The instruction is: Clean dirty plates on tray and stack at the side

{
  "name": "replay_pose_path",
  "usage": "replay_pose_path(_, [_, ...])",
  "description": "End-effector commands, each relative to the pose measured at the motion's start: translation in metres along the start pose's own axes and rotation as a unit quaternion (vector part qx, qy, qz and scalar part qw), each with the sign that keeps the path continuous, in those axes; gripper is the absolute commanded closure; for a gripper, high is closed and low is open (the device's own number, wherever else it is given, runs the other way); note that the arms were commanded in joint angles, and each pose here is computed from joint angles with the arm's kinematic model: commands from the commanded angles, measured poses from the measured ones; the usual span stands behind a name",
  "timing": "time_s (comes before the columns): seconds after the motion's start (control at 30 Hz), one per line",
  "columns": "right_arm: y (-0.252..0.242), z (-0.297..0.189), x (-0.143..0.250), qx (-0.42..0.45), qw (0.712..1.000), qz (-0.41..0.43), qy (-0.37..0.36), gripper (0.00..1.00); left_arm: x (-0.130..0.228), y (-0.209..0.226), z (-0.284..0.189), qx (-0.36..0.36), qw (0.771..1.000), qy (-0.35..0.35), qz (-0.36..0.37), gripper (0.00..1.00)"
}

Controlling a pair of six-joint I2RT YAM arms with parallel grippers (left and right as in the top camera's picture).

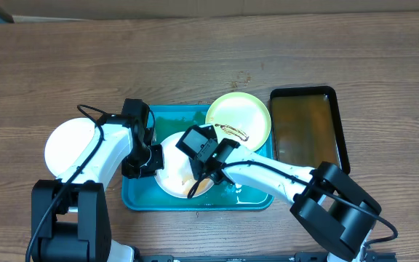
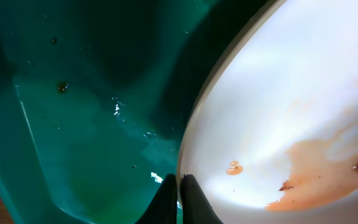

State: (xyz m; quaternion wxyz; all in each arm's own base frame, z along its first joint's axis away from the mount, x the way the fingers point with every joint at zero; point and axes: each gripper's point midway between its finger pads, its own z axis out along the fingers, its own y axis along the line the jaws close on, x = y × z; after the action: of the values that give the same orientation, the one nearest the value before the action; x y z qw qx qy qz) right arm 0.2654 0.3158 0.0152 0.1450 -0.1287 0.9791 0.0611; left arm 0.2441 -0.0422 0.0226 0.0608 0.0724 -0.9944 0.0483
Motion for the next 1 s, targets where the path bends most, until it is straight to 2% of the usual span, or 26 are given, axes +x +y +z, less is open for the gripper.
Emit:
replay_pose_path(0.0, [-0.007,-0.014,-0.024,0.015,0.999,0.002,-0.031,0.96,0.002,0.002,-0.002,-0.006,1.0,-0.002,0.0,0.96])
replay_pose_path(0.2, [0.01,-0.07,-0.058,-0.017,0.996,-0.03,-0.078,0.96,0.002,0.002,-0.002,-0.007,1.0,-0.003,0.001,0.96])
replay_pose_path(0.33, [0.021,-0.083,-0.057,-0.049,0.996,-0.031,-0.07,0.96,0.001,0.002,-0.002,-0.007,1.0,-0.004,0.0,0.96])
replay_pose_path(0.47, [0.029,-0.074,-0.04,-0.073,0.996,-0.037,-0.032,0.96,0.001,0.002,-0.002,-0.006,1.0,-0.004,0.001,0.96])
replay_pose_path(0.67, [0.016,-0.044,-0.019,-0.05,0.997,-0.056,0.0,0.96,0.001,0.002,-0.002,-0.007,1.0,-0.004,0.001,0.96])
replay_pose_path(0.97, [0.012,-0.009,-0.006,-0.049,0.985,-0.168,0.006,0.96,0.002,0.002,-0.002,-0.007,1.0,-0.003,0.0,0.96])
